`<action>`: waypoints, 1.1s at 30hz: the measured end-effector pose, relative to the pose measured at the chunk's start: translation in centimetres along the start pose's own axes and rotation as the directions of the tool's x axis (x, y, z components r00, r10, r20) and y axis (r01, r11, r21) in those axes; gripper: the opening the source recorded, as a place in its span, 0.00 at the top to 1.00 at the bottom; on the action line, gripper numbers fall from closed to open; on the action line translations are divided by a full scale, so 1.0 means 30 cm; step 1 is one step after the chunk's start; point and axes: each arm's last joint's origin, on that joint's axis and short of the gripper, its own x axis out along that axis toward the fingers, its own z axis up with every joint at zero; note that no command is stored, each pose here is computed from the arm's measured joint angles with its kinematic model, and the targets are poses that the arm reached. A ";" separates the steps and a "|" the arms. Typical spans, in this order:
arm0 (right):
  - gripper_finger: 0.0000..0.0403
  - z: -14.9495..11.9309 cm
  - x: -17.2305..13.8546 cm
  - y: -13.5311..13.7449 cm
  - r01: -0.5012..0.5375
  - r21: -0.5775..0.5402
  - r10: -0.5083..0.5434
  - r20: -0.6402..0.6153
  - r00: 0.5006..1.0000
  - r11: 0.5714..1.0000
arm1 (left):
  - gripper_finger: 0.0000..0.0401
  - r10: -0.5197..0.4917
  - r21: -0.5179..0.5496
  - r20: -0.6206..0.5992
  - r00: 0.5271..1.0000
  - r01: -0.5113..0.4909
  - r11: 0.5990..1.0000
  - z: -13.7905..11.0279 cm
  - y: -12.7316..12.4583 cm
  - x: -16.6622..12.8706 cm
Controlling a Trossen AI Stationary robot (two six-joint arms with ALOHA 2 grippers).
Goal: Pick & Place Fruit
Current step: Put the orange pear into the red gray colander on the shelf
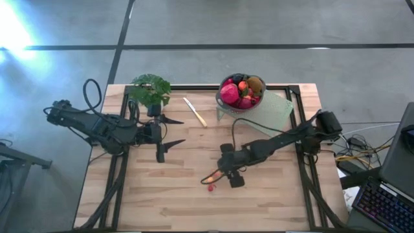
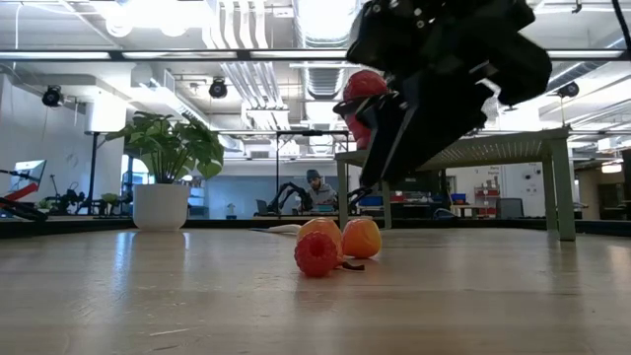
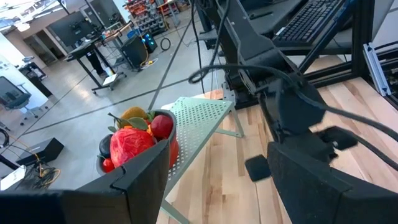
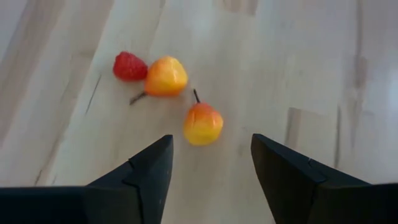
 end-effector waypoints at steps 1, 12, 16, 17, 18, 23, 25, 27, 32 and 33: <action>0.47 0.005 0.011 0.001 -0.002 0.000 0.002 -0.001 1.000 1.000 | 0.32 0.000 0.000 0.000 1.000 0.000 1.000 0.000 0.000 0.000; 0.50 -0.003 0.095 0.005 -0.027 0.039 0.029 -0.071 0.997 0.999 | 0.32 0.000 -0.001 0.001 1.000 0.000 1.000 0.001 0.000 0.000; 0.51 -0.015 0.106 0.005 -0.024 0.055 0.028 -0.077 0.997 0.998 | 0.32 0.000 -0.001 0.001 1.000 0.000 1.000 0.000 0.000 0.000; 0.51 -0.012 0.108 0.005 -0.025 0.057 0.029 -0.064 0.998 0.998 | 0.32 0.000 -0.001 0.001 1.000 0.000 1.000 0.000 0.000 0.000; 0.50 -0.009 0.113 0.005 -0.027 0.058 0.030 -0.045 0.999 0.998 | 0.32 0.000 -0.001 0.001 1.000 0.000 1.000 0.000 0.000 0.000; 0.47 -0.025 0.129 0.005 -0.030 0.060 0.031 -0.017 0.999 0.998 | 0.32 0.000 -0.001 0.001 1.000 0.000 1.000 0.000 0.000 0.000; 0.45 -0.029 0.132 0.004 -0.031 0.060 0.031 -0.007 0.999 0.998 | 0.32 0.000 -0.001 0.001 1.000 0.000 1.000 0.000 0.000 0.000; 0.43 -0.029 0.132 0.004 -0.031 0.060 0.031 -0.004 0.999 0.998 | 0.32 0.000 -0.001 0.001 1.000 0.000 1.000 0.000 0.000 0.000; 0.40 -0.033 0.157 0.004 -0.029 0.052 0.029 0.008 1.000 0.998 | 0.32 0.000 0.000 0.000 1.000 0.000 1.000 0.000 0.000 0.000; 0.39 -0.034 0.172 0.005 -0.029 0.051 0.028 0.015 1.000 0.998 | 0.32 0.000 0.000 0.000 1.000 0.000 1.000 0.000 0.000 -0.001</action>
